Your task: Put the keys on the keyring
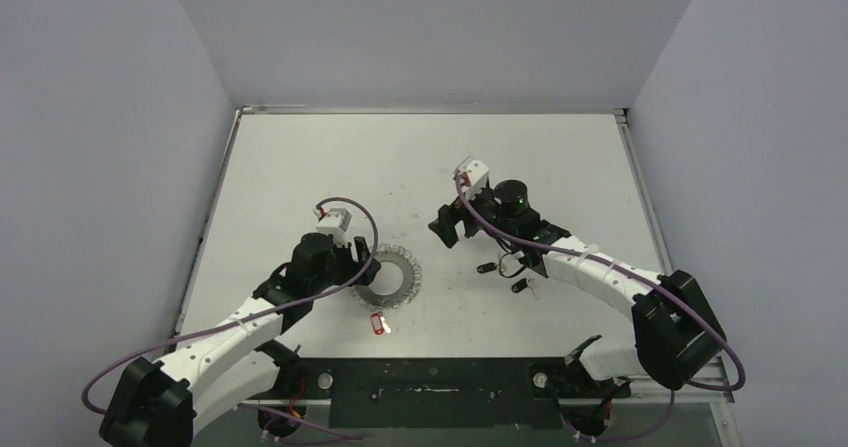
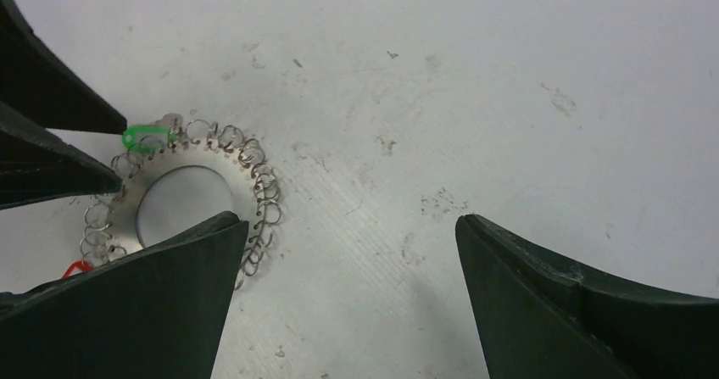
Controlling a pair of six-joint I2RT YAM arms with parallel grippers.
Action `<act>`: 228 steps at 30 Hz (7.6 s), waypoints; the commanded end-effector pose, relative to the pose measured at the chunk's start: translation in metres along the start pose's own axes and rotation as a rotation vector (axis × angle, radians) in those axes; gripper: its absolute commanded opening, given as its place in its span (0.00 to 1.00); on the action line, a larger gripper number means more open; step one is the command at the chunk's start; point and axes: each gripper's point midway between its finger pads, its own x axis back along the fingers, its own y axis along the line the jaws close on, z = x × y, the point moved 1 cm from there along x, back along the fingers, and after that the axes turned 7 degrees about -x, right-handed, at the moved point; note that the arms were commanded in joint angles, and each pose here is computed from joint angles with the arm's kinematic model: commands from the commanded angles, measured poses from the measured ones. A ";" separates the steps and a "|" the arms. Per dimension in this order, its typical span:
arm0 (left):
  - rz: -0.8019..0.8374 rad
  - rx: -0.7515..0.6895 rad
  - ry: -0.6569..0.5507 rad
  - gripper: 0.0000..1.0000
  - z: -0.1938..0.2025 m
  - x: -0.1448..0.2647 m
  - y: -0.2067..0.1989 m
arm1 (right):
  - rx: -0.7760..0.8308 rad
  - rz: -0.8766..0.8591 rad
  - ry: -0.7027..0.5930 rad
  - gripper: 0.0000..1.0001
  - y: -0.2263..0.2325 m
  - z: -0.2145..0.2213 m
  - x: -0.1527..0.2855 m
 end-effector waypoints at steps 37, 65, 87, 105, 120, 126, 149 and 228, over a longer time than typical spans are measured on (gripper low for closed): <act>-0.059 0.241 0.189 0.32 0.014 -0.048 0.040 | -0.487 -0.039 0.638 0.29 0.094 0.161 -0.049; 0.148 -0.140 -0.030 0.39 -0.051 -0.035 0.001 | 0.114 -0.156 0.262 0.71 0.072 0.061 0.006; 0.141 -0.021 -0.230 0.42 -0.024 0.038 0.001 | 0.762 -0.481 0.157 0.36 0.106 0.076 -0.080; 0.142 -0.015 -0.197 0.42 -0.024 0.029 0.000 | 0.817 -0.509 0.240 0.34 0.104 0.115 -0.082; 0.145 -0.025 -0.214 0.43 -0.026 0.031 0.000 | 0.830 -0.549 0.285 0.28 0.109 0.133 -0.076; 0.143 -0.023 -0.211 0.43 -0.025 0.031 0.001 | 0.846 -0.561 0.294 0.28 0.112 0.137 -0.076; 0.164 -0.026 -0.203 0.43 -0.019 0.030 -0.001 | 0.807 -0.382 0.191 0.31 0.111 0.098 -0.062; 0.604 -1.342 -0.174 0.32 0.029 0.003 -0.070 | 0.321 -0.295 0.051 0.25 0.096 0.085 -0.001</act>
